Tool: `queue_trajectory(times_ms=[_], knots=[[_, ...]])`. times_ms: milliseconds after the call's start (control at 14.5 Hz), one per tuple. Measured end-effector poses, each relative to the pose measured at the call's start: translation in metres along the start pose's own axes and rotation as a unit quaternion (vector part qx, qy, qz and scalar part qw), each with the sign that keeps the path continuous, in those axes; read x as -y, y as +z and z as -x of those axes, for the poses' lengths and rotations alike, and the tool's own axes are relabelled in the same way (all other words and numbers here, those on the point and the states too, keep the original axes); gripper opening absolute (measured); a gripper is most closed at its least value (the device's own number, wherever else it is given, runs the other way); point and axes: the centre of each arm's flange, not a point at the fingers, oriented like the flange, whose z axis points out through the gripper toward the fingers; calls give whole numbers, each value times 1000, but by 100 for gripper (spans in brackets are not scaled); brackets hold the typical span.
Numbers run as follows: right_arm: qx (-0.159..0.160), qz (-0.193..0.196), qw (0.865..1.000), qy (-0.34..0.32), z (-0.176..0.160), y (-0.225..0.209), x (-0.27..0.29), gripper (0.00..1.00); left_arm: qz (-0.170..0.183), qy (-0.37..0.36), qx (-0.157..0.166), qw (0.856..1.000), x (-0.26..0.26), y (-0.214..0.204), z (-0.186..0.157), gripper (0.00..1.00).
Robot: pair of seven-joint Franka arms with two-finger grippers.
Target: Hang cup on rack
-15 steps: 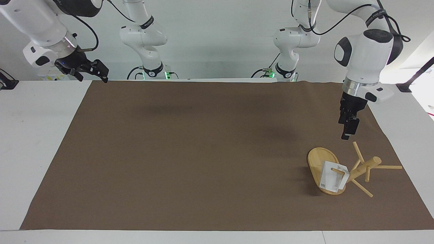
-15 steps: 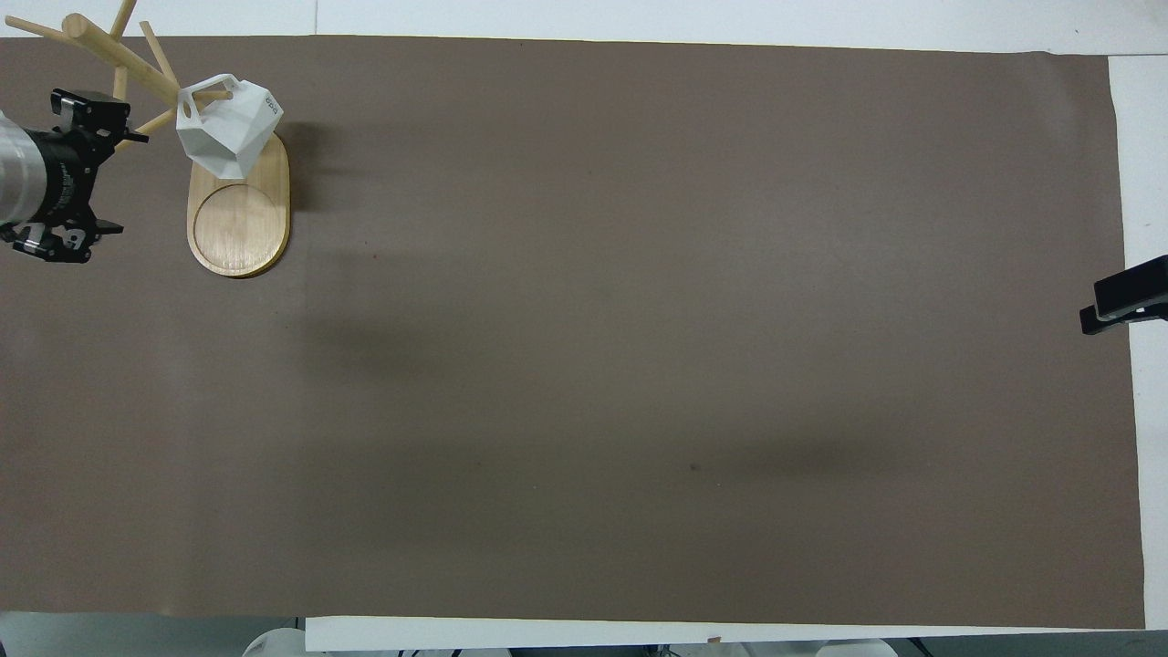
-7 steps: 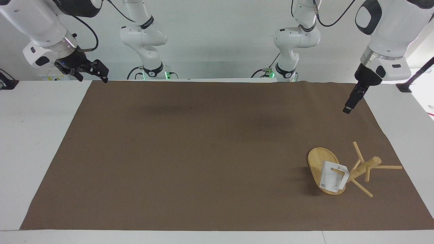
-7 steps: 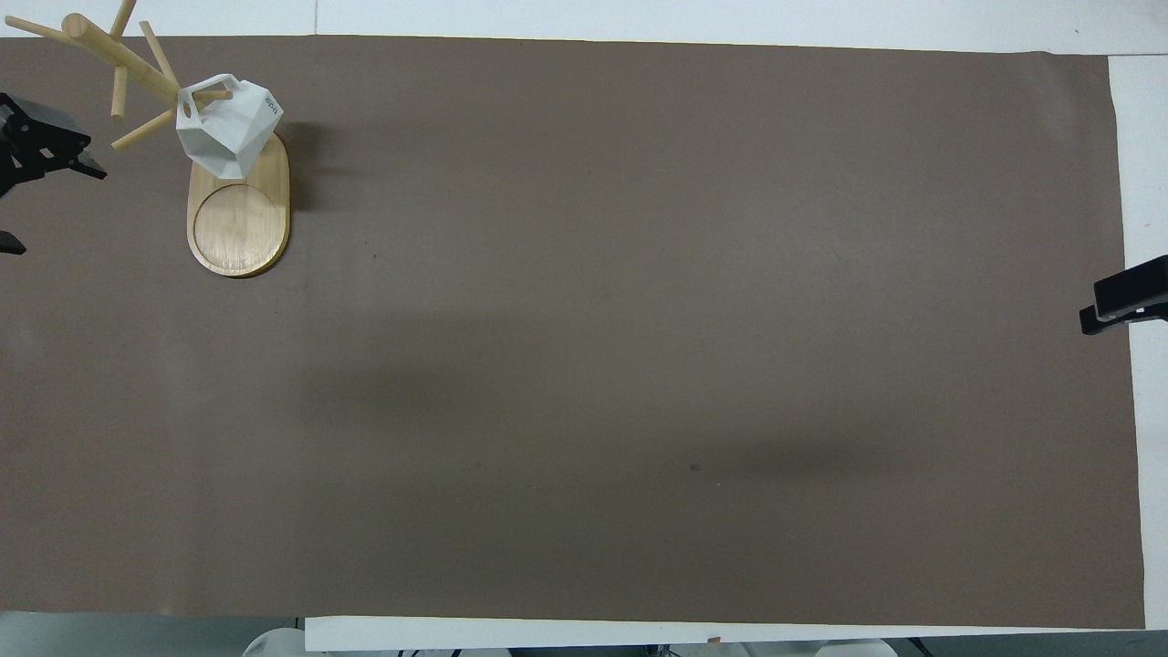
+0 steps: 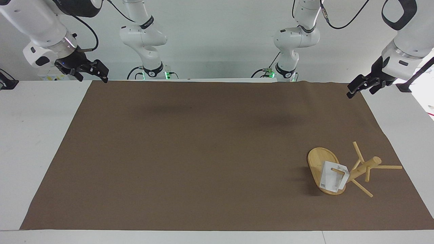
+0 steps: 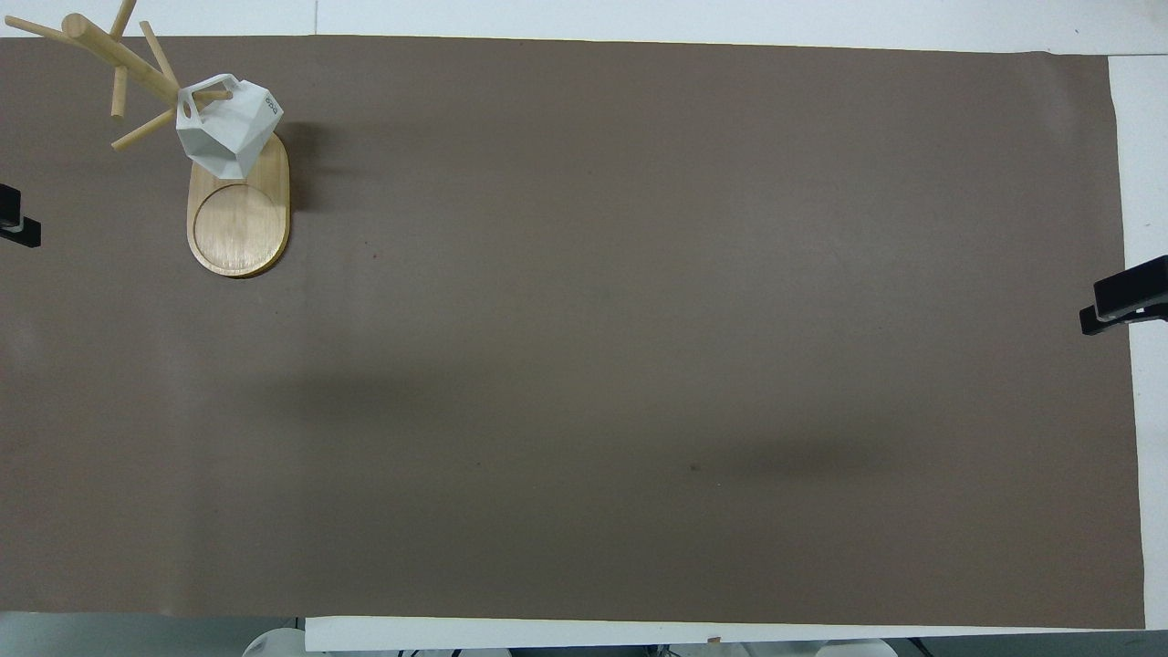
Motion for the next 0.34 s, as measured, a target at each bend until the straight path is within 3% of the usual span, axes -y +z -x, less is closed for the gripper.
queue_trajectory(times_ms=[344], knots=[[0,0,1000,0,0,0,0,100,1,43,10,999,-11,2,2,100]])
